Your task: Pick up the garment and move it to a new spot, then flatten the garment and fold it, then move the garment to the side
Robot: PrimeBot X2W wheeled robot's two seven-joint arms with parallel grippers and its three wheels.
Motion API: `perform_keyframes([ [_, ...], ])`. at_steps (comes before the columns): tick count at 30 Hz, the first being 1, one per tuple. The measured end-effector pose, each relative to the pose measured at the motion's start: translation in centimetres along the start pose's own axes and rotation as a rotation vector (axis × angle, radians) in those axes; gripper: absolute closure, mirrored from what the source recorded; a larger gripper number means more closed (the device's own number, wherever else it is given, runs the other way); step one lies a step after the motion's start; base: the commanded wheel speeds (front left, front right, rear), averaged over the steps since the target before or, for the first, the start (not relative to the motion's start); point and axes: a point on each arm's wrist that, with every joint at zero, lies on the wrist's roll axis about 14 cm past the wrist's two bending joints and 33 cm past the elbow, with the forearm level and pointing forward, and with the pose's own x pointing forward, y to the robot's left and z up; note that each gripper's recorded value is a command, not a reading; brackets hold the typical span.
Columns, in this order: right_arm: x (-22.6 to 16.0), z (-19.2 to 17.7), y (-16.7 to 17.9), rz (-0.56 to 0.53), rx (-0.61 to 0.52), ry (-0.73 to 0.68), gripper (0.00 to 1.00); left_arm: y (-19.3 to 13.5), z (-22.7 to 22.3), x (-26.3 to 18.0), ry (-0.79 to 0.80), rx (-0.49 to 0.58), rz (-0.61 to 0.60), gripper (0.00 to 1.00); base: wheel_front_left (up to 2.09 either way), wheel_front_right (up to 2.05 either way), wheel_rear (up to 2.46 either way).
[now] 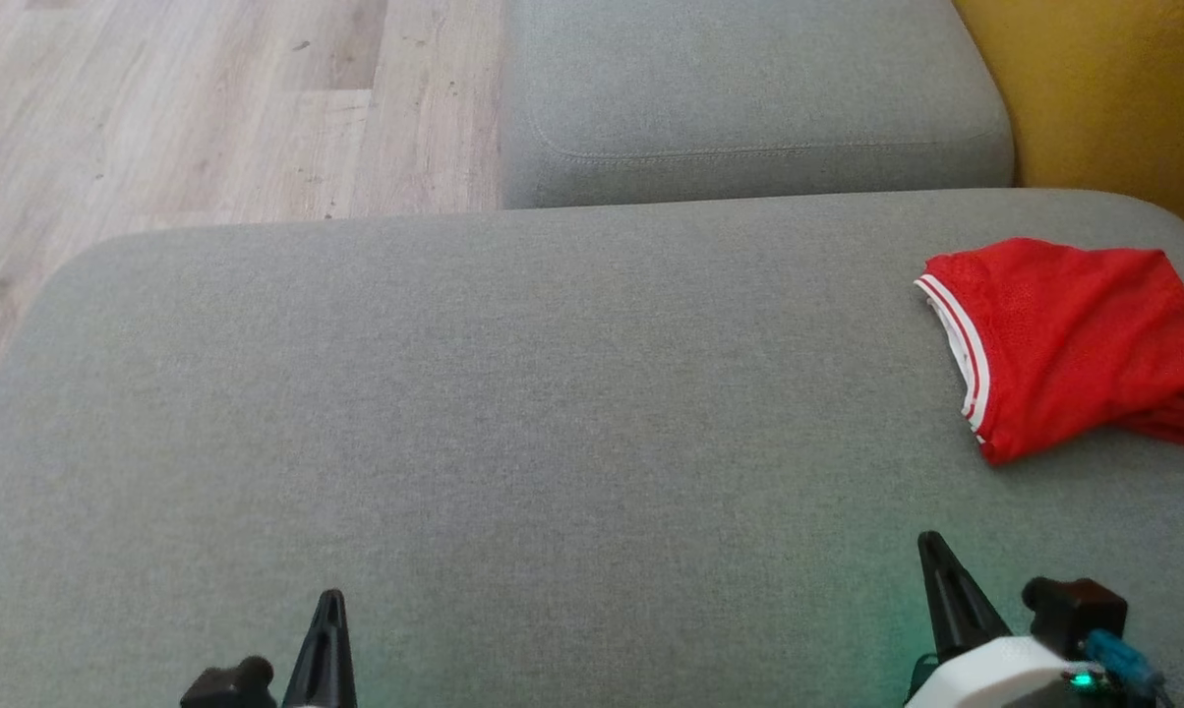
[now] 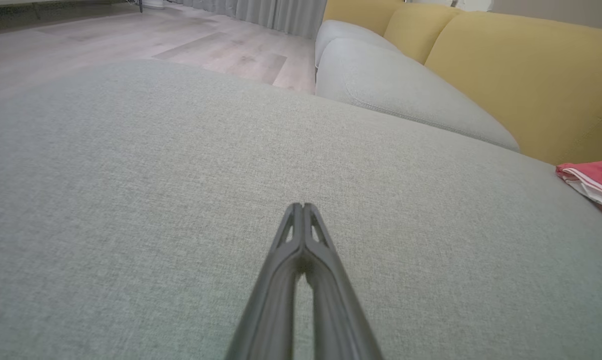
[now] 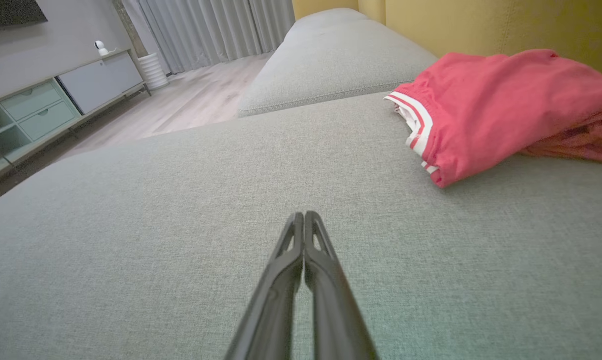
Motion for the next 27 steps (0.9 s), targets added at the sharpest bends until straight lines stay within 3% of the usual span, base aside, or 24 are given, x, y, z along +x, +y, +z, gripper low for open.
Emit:
perform_keyframes([
  [27, 0.6, 0.9, -1.4, -0.05, 0.305, -0.027, 1.0, 0.8, 0.5, 1.2, 0.038, -0.272, 0.033, 1.0, 0.0, 0.0, 0.0],
])
